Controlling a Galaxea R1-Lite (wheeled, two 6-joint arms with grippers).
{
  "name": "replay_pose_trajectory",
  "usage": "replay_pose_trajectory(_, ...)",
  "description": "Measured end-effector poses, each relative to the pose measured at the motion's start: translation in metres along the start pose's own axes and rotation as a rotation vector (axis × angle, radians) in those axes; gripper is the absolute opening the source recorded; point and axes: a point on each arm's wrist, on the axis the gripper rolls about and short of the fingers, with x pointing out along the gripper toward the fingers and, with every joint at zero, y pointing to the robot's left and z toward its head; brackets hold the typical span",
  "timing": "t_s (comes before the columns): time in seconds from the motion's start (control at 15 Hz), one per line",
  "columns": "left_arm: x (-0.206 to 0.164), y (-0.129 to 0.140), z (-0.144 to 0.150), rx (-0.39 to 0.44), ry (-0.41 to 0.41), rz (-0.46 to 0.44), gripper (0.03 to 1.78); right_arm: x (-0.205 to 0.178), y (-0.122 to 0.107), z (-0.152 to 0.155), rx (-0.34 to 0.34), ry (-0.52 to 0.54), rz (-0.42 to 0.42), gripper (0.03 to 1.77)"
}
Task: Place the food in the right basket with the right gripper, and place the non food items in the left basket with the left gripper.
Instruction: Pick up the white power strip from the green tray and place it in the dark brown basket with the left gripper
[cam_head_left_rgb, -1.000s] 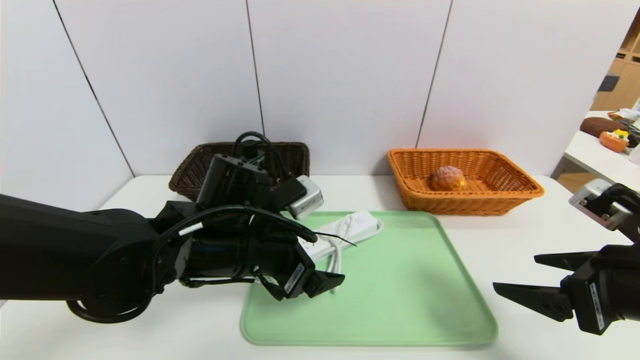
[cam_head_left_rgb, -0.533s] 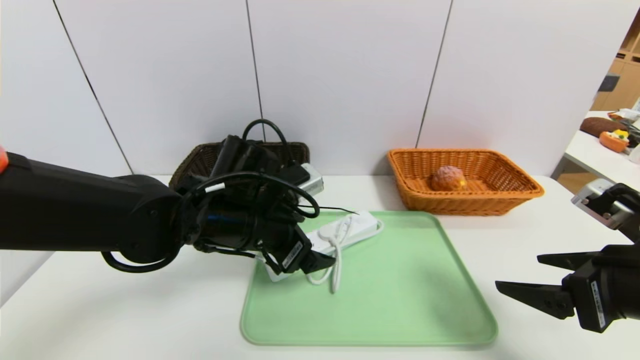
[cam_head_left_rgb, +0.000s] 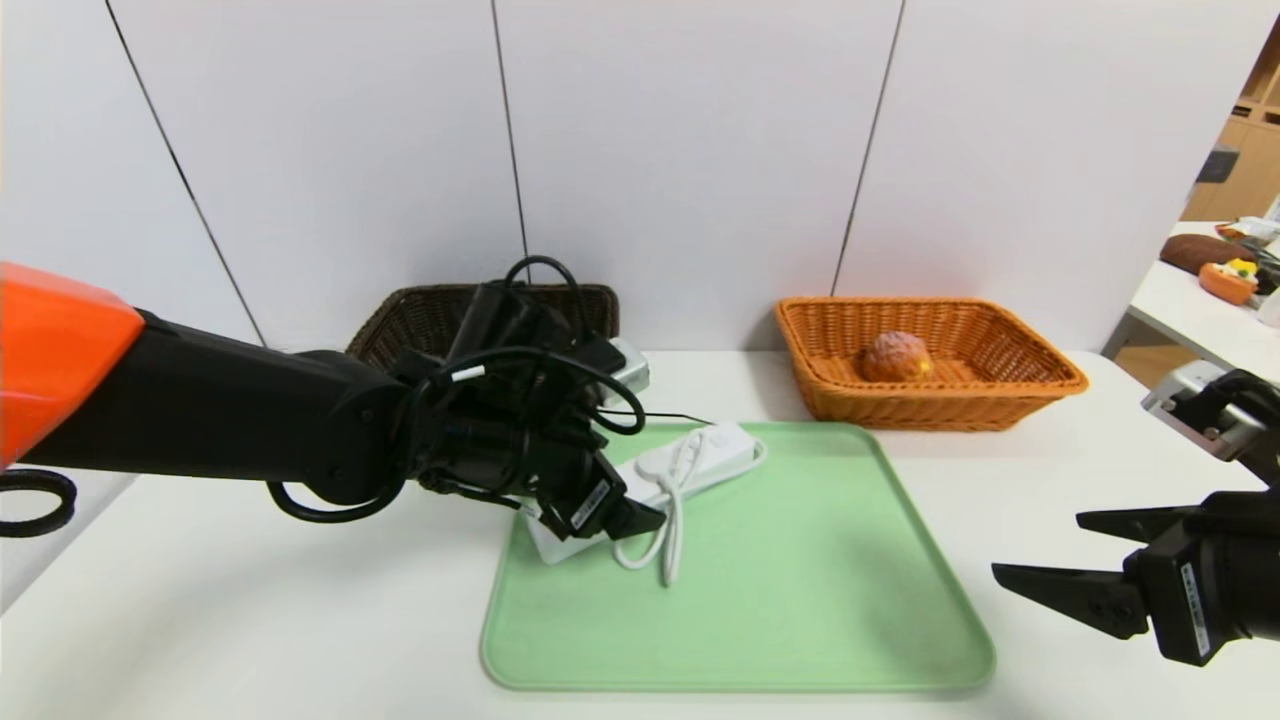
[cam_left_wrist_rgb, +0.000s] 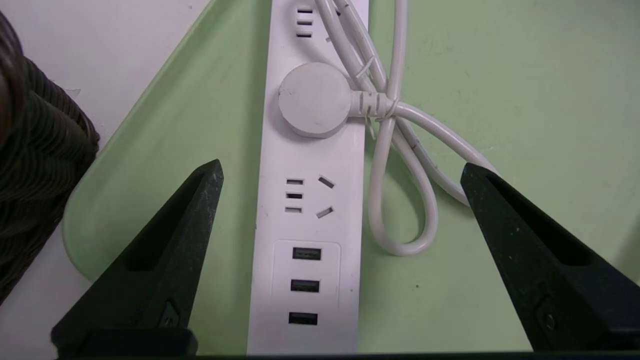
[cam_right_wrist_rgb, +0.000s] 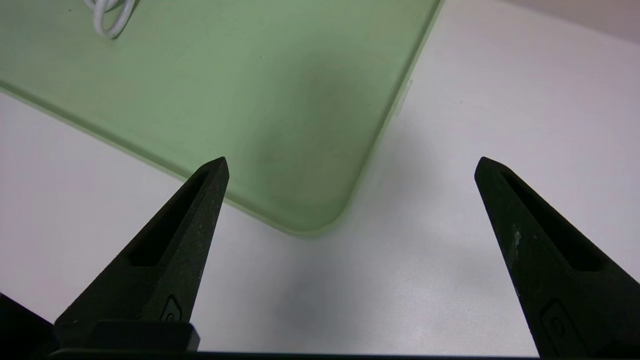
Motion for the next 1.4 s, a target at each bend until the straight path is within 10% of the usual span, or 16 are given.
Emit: replay_pose_trajectory(1.4, 0.024, 0.008, -0.001, 0.013, -0.018, 0.007, 1.69, 0.002, -0.002, -0.004, 0.005, -0.010, -0.011, 1.70)
